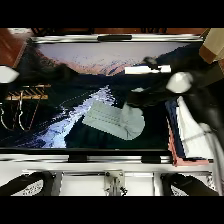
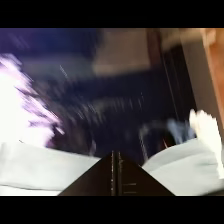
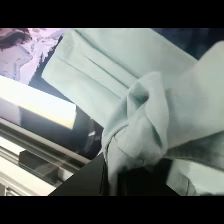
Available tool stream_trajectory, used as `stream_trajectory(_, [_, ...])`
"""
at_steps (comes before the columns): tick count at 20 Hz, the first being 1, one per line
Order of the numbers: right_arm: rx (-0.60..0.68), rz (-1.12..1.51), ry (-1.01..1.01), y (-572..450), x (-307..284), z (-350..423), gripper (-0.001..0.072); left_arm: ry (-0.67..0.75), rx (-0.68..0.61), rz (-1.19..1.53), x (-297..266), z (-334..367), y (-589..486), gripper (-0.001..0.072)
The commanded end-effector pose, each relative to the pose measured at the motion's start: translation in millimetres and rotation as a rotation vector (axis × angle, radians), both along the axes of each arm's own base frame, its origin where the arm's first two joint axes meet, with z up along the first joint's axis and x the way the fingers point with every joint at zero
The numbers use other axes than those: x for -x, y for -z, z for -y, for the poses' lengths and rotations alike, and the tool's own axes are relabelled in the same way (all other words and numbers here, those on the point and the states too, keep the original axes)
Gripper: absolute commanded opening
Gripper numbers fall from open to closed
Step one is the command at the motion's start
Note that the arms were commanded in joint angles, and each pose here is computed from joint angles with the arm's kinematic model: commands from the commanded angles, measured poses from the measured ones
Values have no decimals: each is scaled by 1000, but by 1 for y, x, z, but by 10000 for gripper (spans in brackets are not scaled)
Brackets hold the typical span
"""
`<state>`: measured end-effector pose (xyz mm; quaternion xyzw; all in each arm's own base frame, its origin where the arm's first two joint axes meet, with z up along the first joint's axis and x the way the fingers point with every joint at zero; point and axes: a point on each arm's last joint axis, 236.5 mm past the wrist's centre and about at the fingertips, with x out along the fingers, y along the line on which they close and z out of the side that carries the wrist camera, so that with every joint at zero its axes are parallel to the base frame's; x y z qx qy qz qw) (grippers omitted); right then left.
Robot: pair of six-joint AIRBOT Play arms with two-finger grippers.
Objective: Fold the shirts.
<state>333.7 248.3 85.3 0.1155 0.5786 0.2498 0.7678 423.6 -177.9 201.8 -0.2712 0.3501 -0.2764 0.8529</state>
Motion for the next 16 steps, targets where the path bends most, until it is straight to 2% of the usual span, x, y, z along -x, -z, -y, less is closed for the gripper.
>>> stream_trajectory(1, [-63, -3, -33, 52, -19, -67, 65, -62, -64, 59, 35, -56, -39, 35])
stream_trajectory(5, [-153, -62, 29, 94, -31, -109, 65, -64, -196, 84, 71, -75, -48, 35])
stream_trajectory(10, [-253, -207, 79, 117, -23, -133, 76, -54, -215, 82, 80, -75, -49, 35])
stream_trajectory(11, [-272, -214, 79, 116, -23, -136, 169, -54, -215, 78, 79, -75, -47, 35])
stream_trajectory(12, [-279, -213, 76, 114, -23, -137, 489, -53, -215, 74, 78, -75, -46, 35])
stream_trajectory(13, [-281, -197, 44, 112, -21, -138, 573, -53, -215, 72, 78, -75, -45, 35])
stream_trajectory(16, [-238, -193, -53, 93, -8, -115, 573, -59, -213, 74, 75, -76, -45, 35])
